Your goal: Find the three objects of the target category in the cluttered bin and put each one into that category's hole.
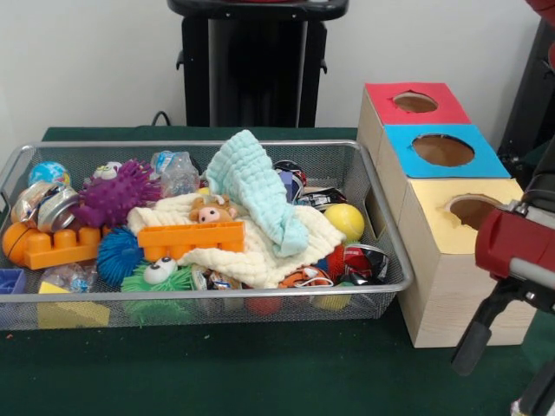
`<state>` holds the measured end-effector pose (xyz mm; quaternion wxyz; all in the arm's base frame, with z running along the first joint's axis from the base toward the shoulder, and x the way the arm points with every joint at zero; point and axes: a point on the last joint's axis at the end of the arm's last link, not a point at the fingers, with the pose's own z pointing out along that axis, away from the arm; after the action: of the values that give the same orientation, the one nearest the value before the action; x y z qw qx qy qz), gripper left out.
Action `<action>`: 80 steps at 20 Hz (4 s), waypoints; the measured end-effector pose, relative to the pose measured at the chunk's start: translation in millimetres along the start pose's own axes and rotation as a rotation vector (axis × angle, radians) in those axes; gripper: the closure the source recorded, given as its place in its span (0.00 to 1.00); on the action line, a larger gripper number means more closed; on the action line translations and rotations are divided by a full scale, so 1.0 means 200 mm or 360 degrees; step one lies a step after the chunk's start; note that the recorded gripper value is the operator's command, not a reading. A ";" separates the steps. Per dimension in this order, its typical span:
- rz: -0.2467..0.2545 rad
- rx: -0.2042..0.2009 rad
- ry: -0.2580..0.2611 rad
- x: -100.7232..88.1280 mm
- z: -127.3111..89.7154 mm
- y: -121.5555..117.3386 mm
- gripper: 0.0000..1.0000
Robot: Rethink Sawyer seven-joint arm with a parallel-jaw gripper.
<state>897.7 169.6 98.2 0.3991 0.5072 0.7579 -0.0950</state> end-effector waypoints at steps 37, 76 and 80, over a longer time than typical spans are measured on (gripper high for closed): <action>0.0211 0.0063 0.0089 0.27 0.03 0.13 0.00; 0.0207 0.0319 0.0431 0.72 -0.04 -0.03 0.00; 0.0199 0.0320 0.0461 0.78 -0.07 -0.04 0.00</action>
<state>857.2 281.6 -5.2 0.2383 0.5992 0.7610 -0.0713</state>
